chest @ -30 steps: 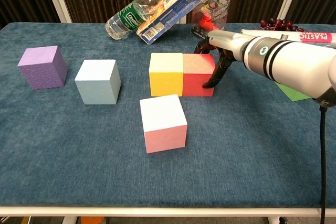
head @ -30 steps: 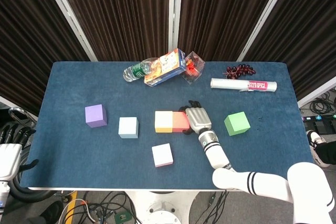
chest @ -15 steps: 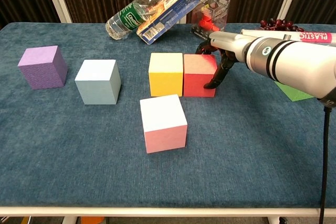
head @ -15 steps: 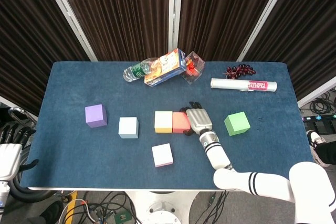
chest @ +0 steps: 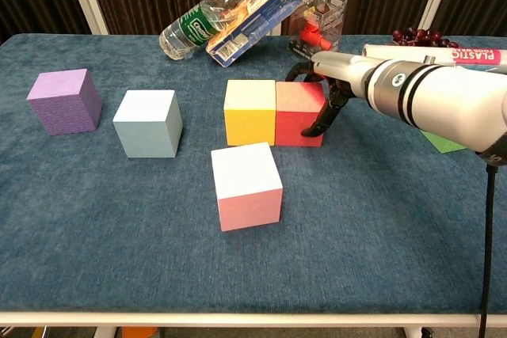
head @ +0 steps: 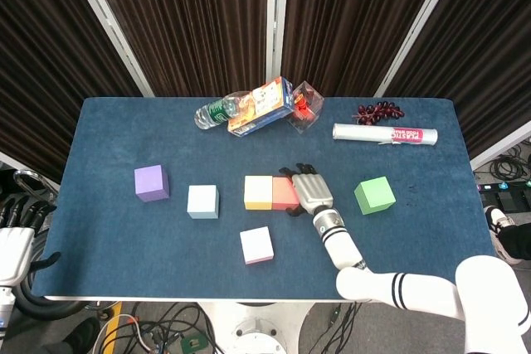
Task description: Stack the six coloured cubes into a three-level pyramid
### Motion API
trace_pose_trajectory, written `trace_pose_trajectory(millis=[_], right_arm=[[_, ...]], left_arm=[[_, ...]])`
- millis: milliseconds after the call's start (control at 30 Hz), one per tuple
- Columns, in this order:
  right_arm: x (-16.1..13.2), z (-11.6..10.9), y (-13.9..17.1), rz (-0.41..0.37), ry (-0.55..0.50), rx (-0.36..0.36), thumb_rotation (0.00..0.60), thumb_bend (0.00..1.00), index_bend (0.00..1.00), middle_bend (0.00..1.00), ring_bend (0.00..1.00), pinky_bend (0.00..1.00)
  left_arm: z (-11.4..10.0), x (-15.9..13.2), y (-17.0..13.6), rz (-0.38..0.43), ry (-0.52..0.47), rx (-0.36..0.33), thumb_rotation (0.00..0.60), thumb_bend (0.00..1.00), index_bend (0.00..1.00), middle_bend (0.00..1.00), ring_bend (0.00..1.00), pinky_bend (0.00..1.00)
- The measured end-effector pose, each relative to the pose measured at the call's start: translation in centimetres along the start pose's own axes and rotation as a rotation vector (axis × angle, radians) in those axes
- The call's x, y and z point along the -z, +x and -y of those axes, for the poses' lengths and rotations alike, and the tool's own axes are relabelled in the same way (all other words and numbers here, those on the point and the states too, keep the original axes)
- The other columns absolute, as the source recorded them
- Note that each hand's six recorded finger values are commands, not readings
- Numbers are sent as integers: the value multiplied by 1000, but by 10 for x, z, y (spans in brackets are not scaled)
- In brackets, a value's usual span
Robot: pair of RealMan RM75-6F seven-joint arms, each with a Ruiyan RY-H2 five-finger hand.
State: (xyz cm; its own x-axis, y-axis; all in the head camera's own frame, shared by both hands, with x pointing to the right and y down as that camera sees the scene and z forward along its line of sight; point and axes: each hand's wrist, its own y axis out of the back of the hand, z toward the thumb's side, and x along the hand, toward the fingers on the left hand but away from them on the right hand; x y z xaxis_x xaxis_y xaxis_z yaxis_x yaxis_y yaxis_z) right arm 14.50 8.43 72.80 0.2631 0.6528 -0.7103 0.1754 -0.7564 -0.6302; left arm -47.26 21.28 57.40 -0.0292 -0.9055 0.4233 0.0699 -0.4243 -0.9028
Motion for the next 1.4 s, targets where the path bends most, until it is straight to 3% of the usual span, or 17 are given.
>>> trace_pose_trajectory(millis=[133,400,567,733,1033,1400], right_arm=[[1,-1,3,1,-7,-1,600,151,5,159,0,0],[13,-22,19,-8,-32,21,600,150,0,123,0,0],[32,-57,43,-16,-22,87,600,150,0,123,0,0],[63,-102,78,-6,4,212,600,151,0,122,0,0],[114,-152,136,31,6,368,600,153,0,127,0,0],[142,-154,151,57,-14,377,600,153,0,127,0,0]], left_arm=[[-1,-1,1,6,4,-2,600,0,222,162,35,14],[-7,-8,11,53,3,-12,600,0,222,162,35,14],[-12,-21,30,123,-34,-3,600,0,222,162,35,14],[-11,-39,54,199,-97,32,600,0,222,162,35,16],[9,-93,106,346,-145,146,600,0,217,162,69,33],[41,-172,142,480,-164,265,600,0,174,153,73,37]])
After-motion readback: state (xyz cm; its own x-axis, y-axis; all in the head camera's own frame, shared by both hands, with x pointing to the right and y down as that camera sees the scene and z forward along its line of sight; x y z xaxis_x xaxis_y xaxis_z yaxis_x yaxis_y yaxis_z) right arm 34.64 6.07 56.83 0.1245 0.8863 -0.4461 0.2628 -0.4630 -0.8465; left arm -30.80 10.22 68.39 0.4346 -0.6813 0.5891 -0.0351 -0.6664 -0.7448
